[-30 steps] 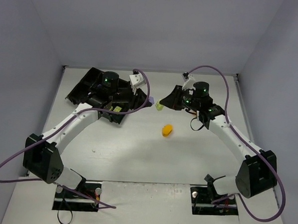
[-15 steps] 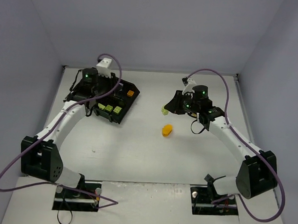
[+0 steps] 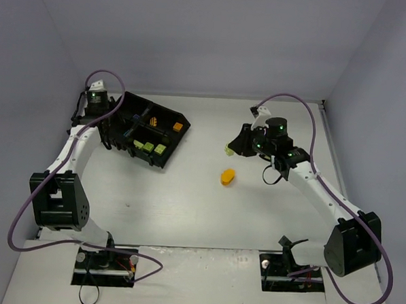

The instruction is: Sort the legos into containers by color

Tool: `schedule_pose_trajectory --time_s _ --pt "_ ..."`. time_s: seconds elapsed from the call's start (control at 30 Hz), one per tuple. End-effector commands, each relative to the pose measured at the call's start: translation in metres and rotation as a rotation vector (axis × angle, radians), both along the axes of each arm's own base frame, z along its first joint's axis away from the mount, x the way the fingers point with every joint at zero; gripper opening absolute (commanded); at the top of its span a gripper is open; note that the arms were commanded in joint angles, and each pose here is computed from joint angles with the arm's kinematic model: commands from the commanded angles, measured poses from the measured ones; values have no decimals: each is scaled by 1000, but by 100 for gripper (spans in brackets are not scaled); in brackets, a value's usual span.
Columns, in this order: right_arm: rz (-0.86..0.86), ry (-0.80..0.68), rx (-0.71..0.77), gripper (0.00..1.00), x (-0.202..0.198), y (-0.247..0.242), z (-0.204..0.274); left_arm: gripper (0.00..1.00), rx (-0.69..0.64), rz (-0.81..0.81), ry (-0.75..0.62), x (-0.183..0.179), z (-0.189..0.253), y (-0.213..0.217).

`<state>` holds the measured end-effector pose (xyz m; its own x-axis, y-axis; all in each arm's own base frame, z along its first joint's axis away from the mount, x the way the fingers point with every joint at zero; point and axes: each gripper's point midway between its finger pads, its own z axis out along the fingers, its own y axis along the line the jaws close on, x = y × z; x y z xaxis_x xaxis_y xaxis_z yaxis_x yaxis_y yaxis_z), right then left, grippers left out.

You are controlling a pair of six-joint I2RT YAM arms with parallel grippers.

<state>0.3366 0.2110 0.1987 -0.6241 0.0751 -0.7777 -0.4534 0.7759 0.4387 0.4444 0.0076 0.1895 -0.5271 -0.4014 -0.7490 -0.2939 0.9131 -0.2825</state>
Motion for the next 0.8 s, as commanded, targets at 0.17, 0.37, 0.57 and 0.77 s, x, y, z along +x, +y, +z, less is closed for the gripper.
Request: schedule_pose_trajectory --time_s 0.17,0.37,0.57,0.77 --pt "-11 -92 6 0 3 -6 20 0 15 124 -59 18 26 28" --pt "-2 -89 4 0 1 -6 18 0 35 126 -56 22 29 31" --pt "-4 -93 -1 0 1 -7 18 0 36 101 -56 20 30 28" --pt "-7 -94 -1 0 1 -7 18 0 47 88 -59 18 32 28"
